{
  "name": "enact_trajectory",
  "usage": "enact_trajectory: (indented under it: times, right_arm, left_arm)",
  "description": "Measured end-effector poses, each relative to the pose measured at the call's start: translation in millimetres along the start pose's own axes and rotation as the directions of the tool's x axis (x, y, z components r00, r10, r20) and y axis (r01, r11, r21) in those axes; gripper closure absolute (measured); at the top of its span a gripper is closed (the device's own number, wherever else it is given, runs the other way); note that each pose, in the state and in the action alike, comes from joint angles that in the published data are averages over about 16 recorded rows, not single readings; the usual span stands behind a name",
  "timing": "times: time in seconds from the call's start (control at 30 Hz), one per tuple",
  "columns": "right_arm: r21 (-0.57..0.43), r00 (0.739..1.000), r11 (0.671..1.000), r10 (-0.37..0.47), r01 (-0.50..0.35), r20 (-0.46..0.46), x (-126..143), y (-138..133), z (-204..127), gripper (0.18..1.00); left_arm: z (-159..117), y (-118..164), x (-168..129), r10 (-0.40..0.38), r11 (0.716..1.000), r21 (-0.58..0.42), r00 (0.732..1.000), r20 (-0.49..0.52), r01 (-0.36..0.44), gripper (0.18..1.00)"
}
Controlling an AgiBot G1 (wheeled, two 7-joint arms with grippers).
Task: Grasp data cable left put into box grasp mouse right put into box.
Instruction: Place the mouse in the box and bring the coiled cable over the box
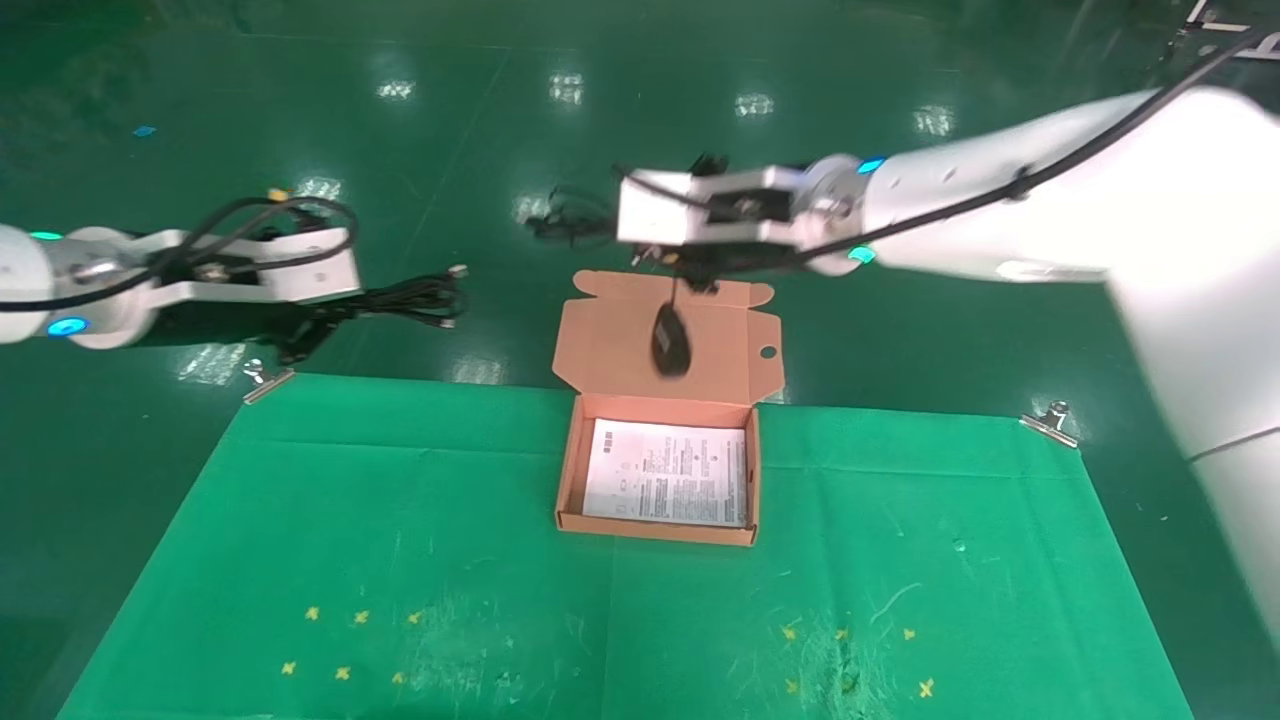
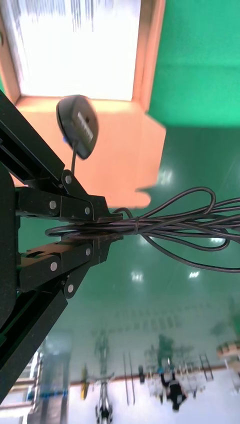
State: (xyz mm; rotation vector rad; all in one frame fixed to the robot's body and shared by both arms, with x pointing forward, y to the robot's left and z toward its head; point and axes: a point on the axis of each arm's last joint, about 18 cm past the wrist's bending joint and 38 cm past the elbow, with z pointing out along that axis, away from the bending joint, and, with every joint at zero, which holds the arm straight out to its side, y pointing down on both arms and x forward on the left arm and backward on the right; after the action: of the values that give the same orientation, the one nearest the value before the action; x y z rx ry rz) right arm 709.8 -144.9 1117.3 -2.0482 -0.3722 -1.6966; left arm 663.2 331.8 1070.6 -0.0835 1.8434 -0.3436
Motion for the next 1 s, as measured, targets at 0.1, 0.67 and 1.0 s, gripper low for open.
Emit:
enact_trajectory:
  times: [0.1, 0.67, 1.0]
  right_arm:
    - [0.007, 1.0, 1.0, 0.008, -0.008, 0.028, -12.6, -3.5, 8.4, 0.969]
    - [0.005, 0.978, 0.991, 0.128, -0.13, 0.163, -85.4, -7.5, 45.1, 0.969]
    - [-0.109, 0.929, 0.952, 0.303, -0.285, 0.211, -124.2, 22.5, 57.1, 0.969]
  left_arm:
    - [-7.1, 10.2, 1.0, -0.015, 0.999, -0.038, 1.0, 0.004, 0.015, 0.954]
    - [-27.0, 27.3, 8.8, -0.054, 0.991, -0.122, 0.998, 0.02, 0.056, 0.954]
    - [-27.2, 27.0, 9.2, -0.054, 0.991, -0.123, 0.998, 0.021, 0.056, 0.955]
